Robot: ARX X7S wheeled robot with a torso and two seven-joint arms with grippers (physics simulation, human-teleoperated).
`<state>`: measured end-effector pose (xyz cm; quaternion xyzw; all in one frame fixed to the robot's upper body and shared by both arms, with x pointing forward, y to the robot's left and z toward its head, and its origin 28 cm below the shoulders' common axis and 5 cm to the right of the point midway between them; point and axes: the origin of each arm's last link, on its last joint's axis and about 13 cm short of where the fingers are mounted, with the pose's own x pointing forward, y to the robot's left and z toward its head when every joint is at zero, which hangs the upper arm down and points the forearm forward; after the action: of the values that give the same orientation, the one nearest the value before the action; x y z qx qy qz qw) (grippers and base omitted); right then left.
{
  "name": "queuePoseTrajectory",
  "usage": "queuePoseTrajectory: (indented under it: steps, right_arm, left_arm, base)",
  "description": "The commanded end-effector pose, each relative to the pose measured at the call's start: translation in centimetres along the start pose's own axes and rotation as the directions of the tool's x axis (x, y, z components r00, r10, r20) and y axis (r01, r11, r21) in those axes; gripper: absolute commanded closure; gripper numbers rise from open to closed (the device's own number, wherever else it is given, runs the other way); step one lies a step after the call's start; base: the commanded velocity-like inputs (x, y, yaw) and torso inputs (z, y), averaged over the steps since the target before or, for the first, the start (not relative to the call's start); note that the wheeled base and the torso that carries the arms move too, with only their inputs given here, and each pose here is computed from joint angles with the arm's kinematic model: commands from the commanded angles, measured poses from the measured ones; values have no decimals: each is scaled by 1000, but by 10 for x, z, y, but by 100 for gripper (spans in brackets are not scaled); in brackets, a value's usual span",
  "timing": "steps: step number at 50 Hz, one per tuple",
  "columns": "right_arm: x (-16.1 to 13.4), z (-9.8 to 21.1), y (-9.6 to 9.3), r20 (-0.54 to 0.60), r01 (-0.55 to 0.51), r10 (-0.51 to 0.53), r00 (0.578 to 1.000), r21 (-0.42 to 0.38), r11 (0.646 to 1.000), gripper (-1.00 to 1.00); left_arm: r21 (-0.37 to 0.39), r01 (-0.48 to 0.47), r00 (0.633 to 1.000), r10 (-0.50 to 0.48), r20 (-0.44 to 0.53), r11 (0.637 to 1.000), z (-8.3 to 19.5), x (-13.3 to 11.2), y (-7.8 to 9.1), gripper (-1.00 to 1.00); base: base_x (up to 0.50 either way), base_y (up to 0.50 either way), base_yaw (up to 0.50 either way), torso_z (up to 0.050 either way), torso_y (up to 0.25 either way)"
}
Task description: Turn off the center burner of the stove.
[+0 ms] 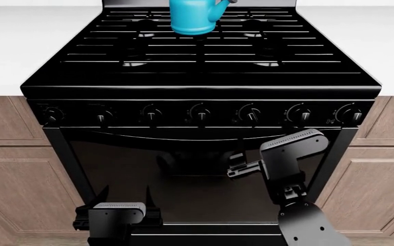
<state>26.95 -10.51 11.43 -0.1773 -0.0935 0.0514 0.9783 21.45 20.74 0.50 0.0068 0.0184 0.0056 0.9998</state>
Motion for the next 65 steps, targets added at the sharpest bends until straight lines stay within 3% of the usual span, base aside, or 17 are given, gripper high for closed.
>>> queuePoseTrajectory:
  steps: [1,46,65]
  right_arm:
    - [4,2,-1,-29,-18,17,999,-47,999,-100]
    - [28,3,-7,-69,-63,52,996,-154,986,-100]
    - [38,-7,-8,-140,-89,62,988,-199,976,-100]
  left_arm:
    - [1,-1,1000,2,-2,1000,-1,0,0,-100]
    - [-3,-16,1000,16,-26,1000,-2,4,0,-100]
    - [-6,-30,999,30,-39,1000,-3,5,0,-100]
  base:
    - [0,0,0,0,0]
    - [0,0,0,0,0]
    - [0,0,0,0,0]
